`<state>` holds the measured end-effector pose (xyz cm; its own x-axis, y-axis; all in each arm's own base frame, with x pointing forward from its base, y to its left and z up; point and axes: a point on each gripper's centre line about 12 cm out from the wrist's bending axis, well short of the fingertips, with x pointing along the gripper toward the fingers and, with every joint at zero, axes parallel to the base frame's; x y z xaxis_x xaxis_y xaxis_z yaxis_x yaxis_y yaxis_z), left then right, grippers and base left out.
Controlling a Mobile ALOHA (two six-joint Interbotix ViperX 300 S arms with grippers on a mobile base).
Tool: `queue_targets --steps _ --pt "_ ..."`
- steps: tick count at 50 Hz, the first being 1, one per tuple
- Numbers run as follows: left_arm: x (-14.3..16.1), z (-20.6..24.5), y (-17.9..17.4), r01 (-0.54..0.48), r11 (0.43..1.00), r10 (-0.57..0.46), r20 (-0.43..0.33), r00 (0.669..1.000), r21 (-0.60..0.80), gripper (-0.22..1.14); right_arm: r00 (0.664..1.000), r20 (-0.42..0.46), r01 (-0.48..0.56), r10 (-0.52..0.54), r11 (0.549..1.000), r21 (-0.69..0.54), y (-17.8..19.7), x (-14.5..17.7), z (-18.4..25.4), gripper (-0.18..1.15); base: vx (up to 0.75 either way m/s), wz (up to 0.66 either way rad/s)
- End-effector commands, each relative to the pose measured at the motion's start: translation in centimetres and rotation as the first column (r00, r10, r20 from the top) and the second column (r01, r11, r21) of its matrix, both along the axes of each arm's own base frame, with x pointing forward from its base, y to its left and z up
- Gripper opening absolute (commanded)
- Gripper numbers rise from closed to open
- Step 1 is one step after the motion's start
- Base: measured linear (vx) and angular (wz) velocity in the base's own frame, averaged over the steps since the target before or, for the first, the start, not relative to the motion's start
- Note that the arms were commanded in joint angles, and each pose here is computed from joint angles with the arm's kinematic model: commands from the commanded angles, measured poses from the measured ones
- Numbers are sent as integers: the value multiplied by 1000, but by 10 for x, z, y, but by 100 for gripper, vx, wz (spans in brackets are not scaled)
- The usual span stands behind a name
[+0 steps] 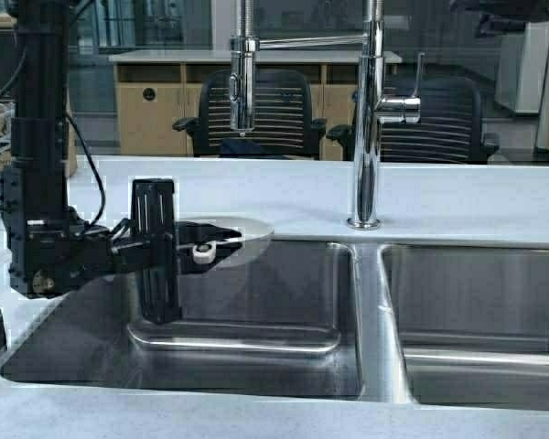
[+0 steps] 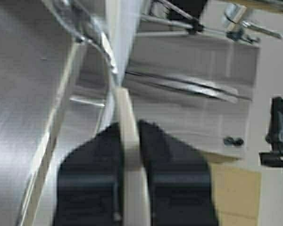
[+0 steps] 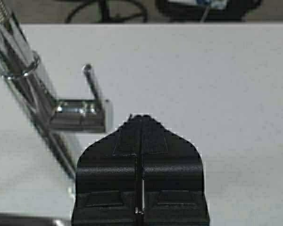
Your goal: Wash the pan
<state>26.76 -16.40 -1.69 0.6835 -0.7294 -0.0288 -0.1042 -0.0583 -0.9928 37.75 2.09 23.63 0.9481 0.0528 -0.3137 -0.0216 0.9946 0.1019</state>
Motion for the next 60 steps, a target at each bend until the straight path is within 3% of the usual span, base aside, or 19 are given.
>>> queue_targets --steps 1,5,9,18,26,29,32,36,41,44,46,52,60 --pt "11 3 -3 -2 1000 -2 136 991 28 3 998 64 3 -4 1000 12 -1 -11 22 5 0 0" --pt "12 3 -4 -8 995 -11 206 979 94 3 998 68 2 -3 1000 13 -1 -22 24 5 0 0" --pt "10 2 -4 -9 988 -25 210 977 156 3 997 73 3 -4 1000 14 -2 -32 26 5 0 0" --pt "0 -7 4 37 923 -43 5 999 384 3 995 102 3 -5 1000 17 -2 -41 35 5 0 0" --pt "7 -1 11 127 781 -38 -157 987 612 3 995 105 1 -3 1000 22 -1 -41 36 5 0 0" --pt "13 6 15 174 687 -42 -201 979 706 3 995 104 -3 0 1000 31 1 -41 36 5 0 0" --pt "23 17 19 227 543 -73 -223 972 809 3 994 105 -10 6 999 37 3 -41 36 5 0 0" --pt "35 35 24 302 265 -112 -282 953 916 3 993 114 -18 13 999 44 6 -41 38 5 0 0" --pt "49 64 24 354 -109 -173 -369 913 929 3 992 121 -24 18 999 47 8 -42 39 5 -1 2" --pt "54 83 17 329 -261 -227 -389 893 907 3 991 130 -30 23 998 51 11 -42 42 5 -1 3" --pt "56 94 12 313 -322 -241 -396 886 894 3 991 134 -31 23 998 56 11 -43 43 5 -1 3" --pt "57 119 6 273 -425 -230 -395 889 863 3 989 145 -29 19 997 70 11 -45 47 5 -1 2" --pt "47 131 1 253 -455 -230 -388 893 854 3 987 157 -30 18 997 72 11 -47 51 5 -1 2"
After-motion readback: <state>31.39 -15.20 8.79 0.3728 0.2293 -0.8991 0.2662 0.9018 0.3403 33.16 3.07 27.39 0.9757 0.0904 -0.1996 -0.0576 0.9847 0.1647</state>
